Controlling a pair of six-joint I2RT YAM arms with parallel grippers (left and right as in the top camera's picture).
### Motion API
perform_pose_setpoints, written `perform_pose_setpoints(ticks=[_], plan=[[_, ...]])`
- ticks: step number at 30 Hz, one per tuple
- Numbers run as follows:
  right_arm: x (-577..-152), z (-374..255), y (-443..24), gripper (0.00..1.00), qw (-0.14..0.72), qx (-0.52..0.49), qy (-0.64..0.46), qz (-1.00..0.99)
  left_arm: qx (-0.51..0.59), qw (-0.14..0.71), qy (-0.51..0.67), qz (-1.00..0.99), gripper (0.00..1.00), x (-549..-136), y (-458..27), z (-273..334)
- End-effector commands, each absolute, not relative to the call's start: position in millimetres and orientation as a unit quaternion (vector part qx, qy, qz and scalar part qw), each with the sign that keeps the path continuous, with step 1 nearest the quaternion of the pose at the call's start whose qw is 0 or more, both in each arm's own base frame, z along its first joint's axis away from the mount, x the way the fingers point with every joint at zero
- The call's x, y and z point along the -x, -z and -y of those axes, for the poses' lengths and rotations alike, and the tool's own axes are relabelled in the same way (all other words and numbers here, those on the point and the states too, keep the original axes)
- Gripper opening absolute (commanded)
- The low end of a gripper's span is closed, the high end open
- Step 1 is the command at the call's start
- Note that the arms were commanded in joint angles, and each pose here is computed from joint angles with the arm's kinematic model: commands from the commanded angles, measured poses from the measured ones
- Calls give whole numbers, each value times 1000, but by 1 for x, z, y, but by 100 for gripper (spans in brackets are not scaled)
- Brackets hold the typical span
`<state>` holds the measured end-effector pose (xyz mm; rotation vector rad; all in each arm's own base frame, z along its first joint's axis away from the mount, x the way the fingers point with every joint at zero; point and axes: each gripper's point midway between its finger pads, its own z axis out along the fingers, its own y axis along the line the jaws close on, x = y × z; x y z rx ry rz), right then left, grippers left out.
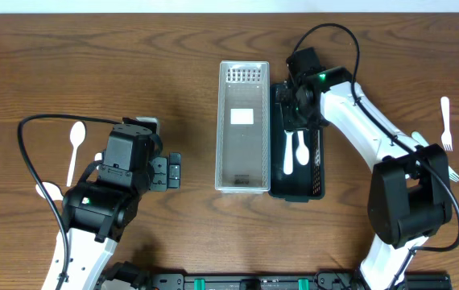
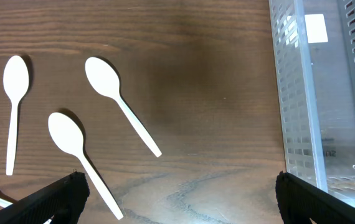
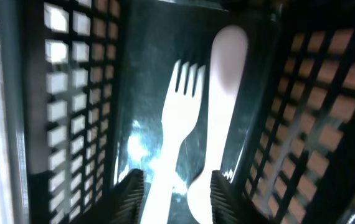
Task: Pack container
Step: 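Place the white fork into the black basket beside the spoon, then grasp the pale-green fork with the right gripper and lift it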
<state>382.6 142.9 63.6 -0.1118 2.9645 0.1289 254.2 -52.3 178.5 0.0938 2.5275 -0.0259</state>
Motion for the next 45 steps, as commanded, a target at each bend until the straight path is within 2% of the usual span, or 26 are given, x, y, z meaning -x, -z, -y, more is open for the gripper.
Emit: perform_pose_setpoints(ticks=[1,5,8,12,14,17,20,24,25,31,38,45], plan=[[-390,-149,-81,44,112,49,-50,-991,-28,314,5,-949,98,-257,-188,49],[-401,-149,-115,47,142,72,-50,-986,-28,314,5,-949,98,-257,-188,49],[-415,-131,-159,47,185,47,-33,-981,-28,314,5,-949,98,-257,-188,49],[-425,-77,-213,47,239,-60,-7,-969,-28,314,5,-949,98,-257,-188,49],[-422,-35,-230,49,253,-161,-1,-954,-28,314,5,-949,98,-257,-188,49],[-409,26,-235,71,245,-320,2,-915,-28,314,5,-949,98,-257,-188,49],[-397,78,-228,77,226,-452,-5,-863,-28,314,5,-949,98,-257,-188,49],[-379,134,-213,97,206,-561,5,-802,-28,313,5,-949,98,-257,-188,49],[-374,145,-207,99,199,-586,8,-785,-28,314,5,-949,98,-257,-188,49],[-335,184,-159,99,144,-727,14,-671,-27,313,6,-949,98,-257,-188,49],[-317,208,-97,99,135,-758,4,-638,-27,313,6,-949,98,-257,-188,49],[-310,217,-68,97,147,-768,2,-623,-27,314,6,-949,98,-257,-188,49]])
